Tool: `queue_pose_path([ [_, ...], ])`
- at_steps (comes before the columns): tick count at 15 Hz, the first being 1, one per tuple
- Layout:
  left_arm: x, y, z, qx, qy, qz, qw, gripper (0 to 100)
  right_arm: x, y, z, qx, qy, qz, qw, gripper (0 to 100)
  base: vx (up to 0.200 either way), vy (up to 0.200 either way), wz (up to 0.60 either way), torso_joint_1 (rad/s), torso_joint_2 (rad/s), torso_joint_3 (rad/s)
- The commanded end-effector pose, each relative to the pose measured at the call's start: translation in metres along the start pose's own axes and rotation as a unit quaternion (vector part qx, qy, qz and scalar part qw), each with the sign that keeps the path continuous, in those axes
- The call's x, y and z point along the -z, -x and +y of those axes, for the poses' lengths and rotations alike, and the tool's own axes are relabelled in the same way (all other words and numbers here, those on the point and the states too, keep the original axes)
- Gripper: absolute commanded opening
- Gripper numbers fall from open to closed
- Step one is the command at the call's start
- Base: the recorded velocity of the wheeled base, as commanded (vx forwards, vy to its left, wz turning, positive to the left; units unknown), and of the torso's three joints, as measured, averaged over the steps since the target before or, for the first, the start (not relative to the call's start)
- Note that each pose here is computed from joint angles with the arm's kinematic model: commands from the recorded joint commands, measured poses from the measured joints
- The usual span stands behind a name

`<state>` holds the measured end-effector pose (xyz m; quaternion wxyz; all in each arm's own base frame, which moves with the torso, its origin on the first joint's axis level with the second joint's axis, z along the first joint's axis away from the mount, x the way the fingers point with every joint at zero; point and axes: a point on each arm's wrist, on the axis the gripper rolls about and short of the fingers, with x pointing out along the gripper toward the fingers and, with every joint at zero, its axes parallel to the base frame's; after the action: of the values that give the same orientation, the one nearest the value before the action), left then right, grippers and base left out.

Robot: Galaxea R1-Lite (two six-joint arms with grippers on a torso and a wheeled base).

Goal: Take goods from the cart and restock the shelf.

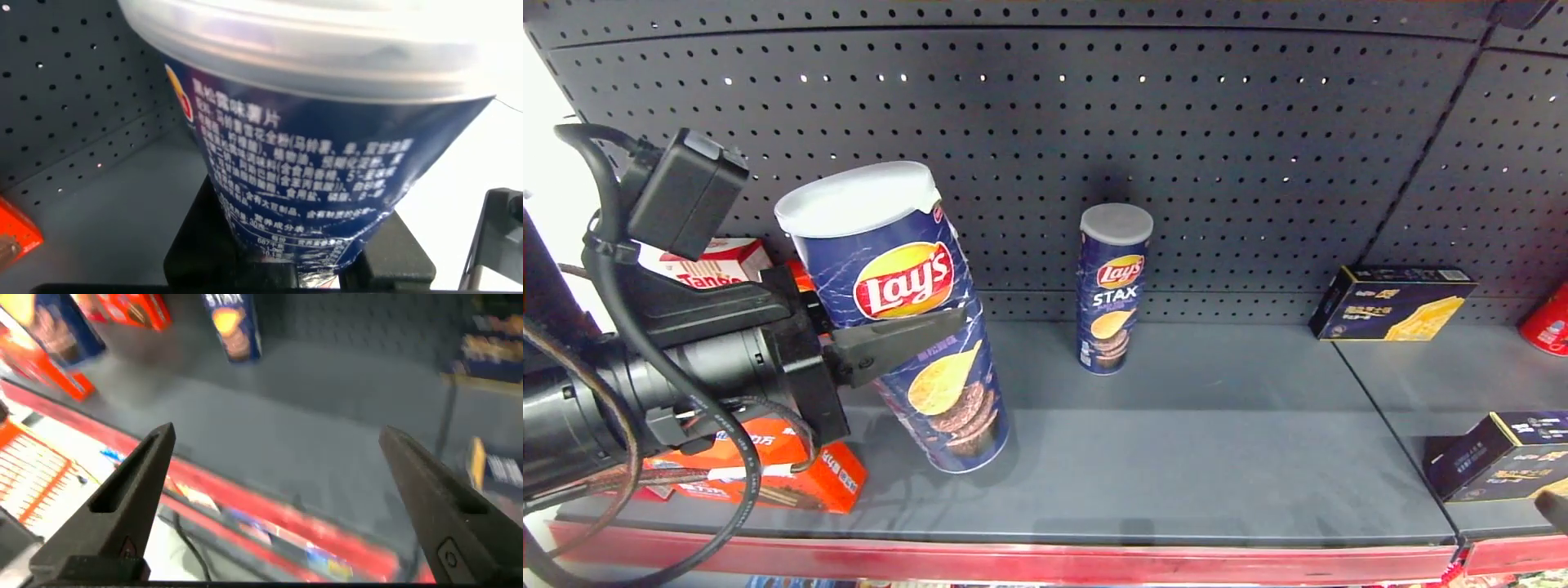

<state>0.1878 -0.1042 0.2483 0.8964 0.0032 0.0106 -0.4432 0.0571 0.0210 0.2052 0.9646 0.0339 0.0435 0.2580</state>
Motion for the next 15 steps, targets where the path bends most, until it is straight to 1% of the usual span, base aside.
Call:
queue_pose_path([
  [1, -0.002, -0.002, 0.001, 0.0, -0.001, -0.002, 1.0, 0, -0.005, -0.043, -0.009, -0.01, -0.01, 0.034, 0.999, 100, 0.0, 0.0, 0.0, 0.0, 0.0, 0.0],
  [2, -0.003, -0.004, 0.003, 0.0, 0.0, -0.002, 1.0, 0, -0.011, -0.06, -0.013, -0.012, -0.011, 0.043, 0.999, 100, 0.0, 0.0, 0.0, 0.0, 0.0, 0.0],
  [3, -0.003, -0.005, 0.003, 0.0, -0.001, -0.003, 1.0, 0, -0.017, -0.079, -0.019, -0.013, -0.004, 0.039, 0.999, 100, 0.0, 0.0, 0.0, 0.0, 0.0, 0.0],
  [4, -0.004, -0.006, 0.003, 0.0, -0.001, -0.003, 1.0, 0, -0.021, -0.091, -0.021, -0.029, 0.008, 0.03, 0.999, 100, 0.0, 0.0, 0.0, 0.0, 0.0, 0.0],
  [6, -0.005, -0.006, 0.003, 0.0, -0.002, -0.005, 1.0, 0, -0.031, -0.124, -0.029, -0.075, 0.07, 0.024, 0.994, 100, 0.0, 0.0, 0.0, 0.0, 0.0, 0.0],
  [7, -0.006, -0.005, 0.003, -0.001, -0.002, -0.007, 1.0, 0, -0.036, -0.138, -0.031, -0.103, 0.088, 0.021, 0.991, 100, 0.0, 0.0, 0.0, 0.0, 0.0, 0.0],
  [8, -0.006, -0.005, 0.003, 0.0, 0.003, -0.008, 1.0, 0, -0.041, -0.148, -0.033, -0.135, 0.096, 0.015, 0.986, 100, 0.0, 0.0, 0.0, 0.0, 0.0, 0.0],
  [9, -0.007, -0.005, 0.003, 0.0, 0.009, -0.01, 0.9999, 0, -0.047, -0.158, -0.036, -0.155, 0.108, 0.009, 0.982, 100, 0.0, 0.0, 0.0, 0.0, 0.0, 0.0],
  [11, -0.008, -0.005, 0.003, 0.0, 0.013, -0.012, 0.9998, 0, -0.052, -0.186, -0.043, -0.181, 0.128, 0.006, 0.975, 100, 0.0, 0.0, 0.0, 0.0, 0.0, 0.0],
  [12, -0.008, -0.005, 0.003, 0.0, 0.014, -0.011, 0.9998, 0, -0.053, -0.192, -0.044, -0.199, 0.128, 0.004, 0.972, 100, 0.0, 0.0, 0.0, 0.0, 0.0, 0.0],
  [13, -0.007, -0.005, 0.003, 0.0, 0.016, -0.01, 0.9998, 0, -0.058, -0.209, -0.05, -0.251, 0.136, -0.012, 0.958, 100, 0.0, 0.0, 0.0, 0.0, 0.0, 0.0],
  [15, -0.009, -0.006, 0.003, 0.001, 0.015, -0.012, 0.9998, 0, -0.055, -0.23, -0.056, -0.284, 0.139, -0.021, 0.948, 100, 0.0, 0.0, 0.0, 0.0, 0.0, 0.0],
])
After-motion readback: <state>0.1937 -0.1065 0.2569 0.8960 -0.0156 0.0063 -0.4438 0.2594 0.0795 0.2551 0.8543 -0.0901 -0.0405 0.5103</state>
